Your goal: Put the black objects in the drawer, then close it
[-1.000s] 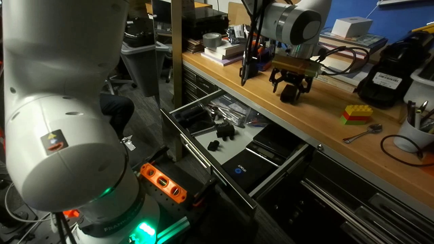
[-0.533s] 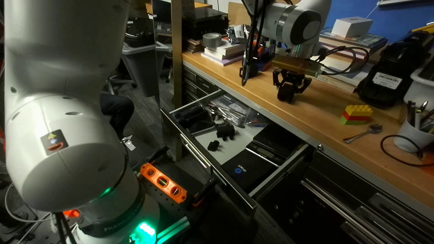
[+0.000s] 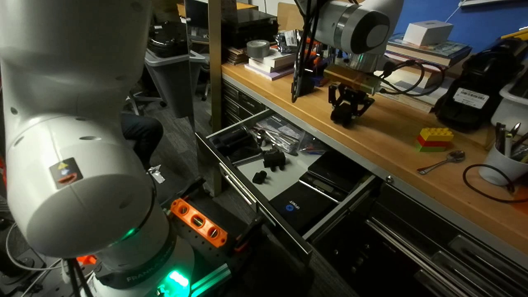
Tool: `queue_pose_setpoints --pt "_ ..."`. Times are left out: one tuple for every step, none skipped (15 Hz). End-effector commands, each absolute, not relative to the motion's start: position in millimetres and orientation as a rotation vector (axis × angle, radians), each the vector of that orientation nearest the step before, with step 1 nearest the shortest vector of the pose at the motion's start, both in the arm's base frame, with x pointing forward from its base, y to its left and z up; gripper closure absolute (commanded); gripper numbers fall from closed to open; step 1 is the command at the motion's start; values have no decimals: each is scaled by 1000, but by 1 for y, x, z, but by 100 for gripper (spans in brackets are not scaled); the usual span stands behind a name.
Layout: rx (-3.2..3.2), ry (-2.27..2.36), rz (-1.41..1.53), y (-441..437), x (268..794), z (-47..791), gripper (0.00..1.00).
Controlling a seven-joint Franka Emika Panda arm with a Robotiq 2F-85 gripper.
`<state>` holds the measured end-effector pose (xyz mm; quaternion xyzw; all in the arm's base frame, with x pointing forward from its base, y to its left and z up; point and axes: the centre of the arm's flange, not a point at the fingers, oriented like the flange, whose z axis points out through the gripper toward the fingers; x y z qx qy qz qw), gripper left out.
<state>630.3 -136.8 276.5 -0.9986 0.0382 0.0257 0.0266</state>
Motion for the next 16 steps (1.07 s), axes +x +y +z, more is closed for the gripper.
queue_pose_setpoints --pt "-3004 255 140 -118 579 280 75" --pt "-2995 278 148 -114 568 280 75" --pt "-2980 290 167 -108 556 280 75" --pt "-2973 301 179 -103 546 279 75" --pt "-2968 315 190 -98 534 278 75" --pt "-2961 329 194 -95 525 275 75" --pt "-2967 361 179 -92 518 271 75" --pt "-2967 382 172 -90 511 262 75" --pt "-2958 387 186 -88 506 253 75" --pt "-2971 405 164 -88 501 240 75" --pt "-2988 415 134 -88 497 228 75" --pt "-3010 424 94 -90 494 217 75" --pt "-3026 421 69 -91 490 206 75" --pt "-3029 431 54 -93 487 198 75" --pt "-3024 432 48 -96 484 191 75" --pt "-3022 430 42 -98 480 185 75"
